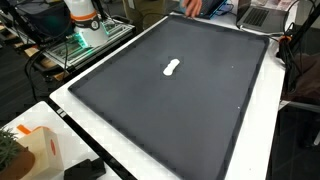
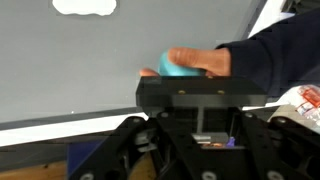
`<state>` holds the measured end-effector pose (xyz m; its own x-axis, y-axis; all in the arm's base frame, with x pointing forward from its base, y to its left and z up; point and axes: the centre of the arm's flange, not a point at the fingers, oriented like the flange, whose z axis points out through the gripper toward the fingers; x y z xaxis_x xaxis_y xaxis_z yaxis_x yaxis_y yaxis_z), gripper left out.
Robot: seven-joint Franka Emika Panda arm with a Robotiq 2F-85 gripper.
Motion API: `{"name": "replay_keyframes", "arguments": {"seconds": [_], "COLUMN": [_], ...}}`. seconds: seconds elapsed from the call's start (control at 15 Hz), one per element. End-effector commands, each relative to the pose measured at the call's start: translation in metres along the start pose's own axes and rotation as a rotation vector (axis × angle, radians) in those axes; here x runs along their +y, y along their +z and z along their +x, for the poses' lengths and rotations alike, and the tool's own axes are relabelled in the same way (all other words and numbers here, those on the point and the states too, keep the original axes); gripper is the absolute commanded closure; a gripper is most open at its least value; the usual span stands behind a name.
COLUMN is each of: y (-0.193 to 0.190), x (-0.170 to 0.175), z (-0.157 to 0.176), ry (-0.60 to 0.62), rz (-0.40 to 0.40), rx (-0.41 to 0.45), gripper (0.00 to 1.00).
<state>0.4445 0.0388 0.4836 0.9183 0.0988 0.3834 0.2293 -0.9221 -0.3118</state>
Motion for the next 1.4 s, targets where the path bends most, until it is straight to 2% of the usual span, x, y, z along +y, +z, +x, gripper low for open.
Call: {"name": "replay_keyframes", "arguments": {"seconds": [0.0, 0.07, 0.27, 0.33, 0.53, 0.73, 0.8, 1.0, 1.33], "y": [-0.006, -0.003, 0.019, 0.021, 0.017, 0.024, 0.018, 0.02, 0.018], "x": [0.0, 0.0, 0.005, 0.013, 0.038, 0.055, 0.054, 0.059, 0.057], "z": [0.048, 0.056, 0.065, 0.071, 0.084, 0.072, 0.084, 0.084, 0.084], "ry": [0.064, 0.076, 0.115, 0.115, 0.124, 0.086, 0.084, 0.078, 0.074], "rz": [0.099, 0.099, 0.041, -0.029, -0.136, -0.25, -0.151, -0.196, -0.212], "rx": [-0.095, -0.102, -0.012, 0.02, 0.134, 0.226, 0.177, 0.21, 0.212], "gripper": [0.37, 0.23, 0.03, 0.0, 0.0, 0.0, 0.01, 0.0, 0.0]}}
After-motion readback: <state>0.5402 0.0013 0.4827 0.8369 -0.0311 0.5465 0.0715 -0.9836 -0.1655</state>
